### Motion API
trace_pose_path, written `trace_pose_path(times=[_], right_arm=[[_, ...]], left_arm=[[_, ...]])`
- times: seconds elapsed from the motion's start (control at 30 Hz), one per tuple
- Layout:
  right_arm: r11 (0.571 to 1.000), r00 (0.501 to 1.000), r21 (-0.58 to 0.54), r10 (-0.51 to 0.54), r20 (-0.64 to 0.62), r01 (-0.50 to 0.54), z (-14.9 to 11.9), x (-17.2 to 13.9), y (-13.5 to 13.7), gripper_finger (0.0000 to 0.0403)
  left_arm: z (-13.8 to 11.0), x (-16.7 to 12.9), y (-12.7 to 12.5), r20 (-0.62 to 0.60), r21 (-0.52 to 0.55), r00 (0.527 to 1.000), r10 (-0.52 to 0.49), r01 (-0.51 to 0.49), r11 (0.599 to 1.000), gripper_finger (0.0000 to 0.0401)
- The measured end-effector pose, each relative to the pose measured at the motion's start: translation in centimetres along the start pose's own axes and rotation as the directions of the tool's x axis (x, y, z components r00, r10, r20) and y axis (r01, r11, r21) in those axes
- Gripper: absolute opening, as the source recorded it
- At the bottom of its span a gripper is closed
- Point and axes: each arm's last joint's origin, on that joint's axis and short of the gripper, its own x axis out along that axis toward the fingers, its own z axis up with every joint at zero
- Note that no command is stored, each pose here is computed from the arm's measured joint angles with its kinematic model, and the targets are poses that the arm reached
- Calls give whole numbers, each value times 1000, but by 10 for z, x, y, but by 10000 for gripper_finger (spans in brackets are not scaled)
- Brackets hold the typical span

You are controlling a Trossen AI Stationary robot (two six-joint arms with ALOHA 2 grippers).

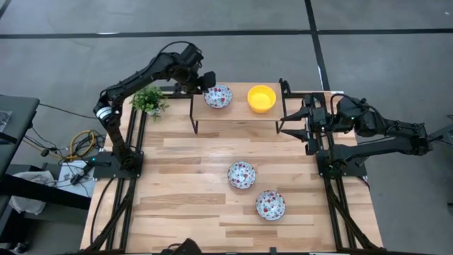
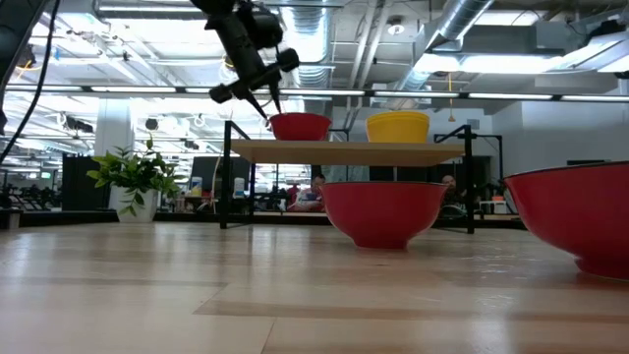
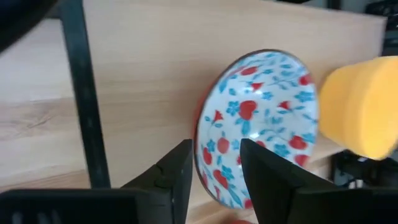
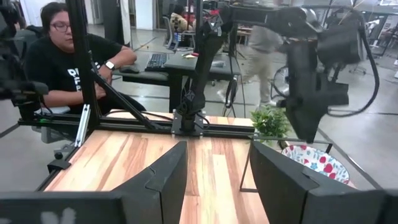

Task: Pick & Place Mini bowls
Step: Stack the top orange bowl on the orange bowl on the shelf

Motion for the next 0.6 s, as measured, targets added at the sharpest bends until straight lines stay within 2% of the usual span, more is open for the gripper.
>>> trace_pose_path(times=[0.13, 0.23, 0.4, 0.6], right_arm=[[1000, 1000, 0, -1, 2, 1, 0, 0, 0, 166], [1000, 1000, -4, -4, 9, 4, 1, -2, 0, 164], [999, 998, -20, -42, 36, 43, 3, -15, -2, 162], [995, 994, 14, -99, 46, 99, 1, -48, -4, 160]], left_arm=[[-6, -27, 0, 46, 13, 998, -44, 44, 999, 133], [-24, -49, -9, 99, 64, 992, -72, 66, 996, 131], [-72, -77, -31, 156, 243, 980, -124, 84, 966, 131], [-140, -93, -56, 210, 457, 963, -168, 55, 888, 131]])
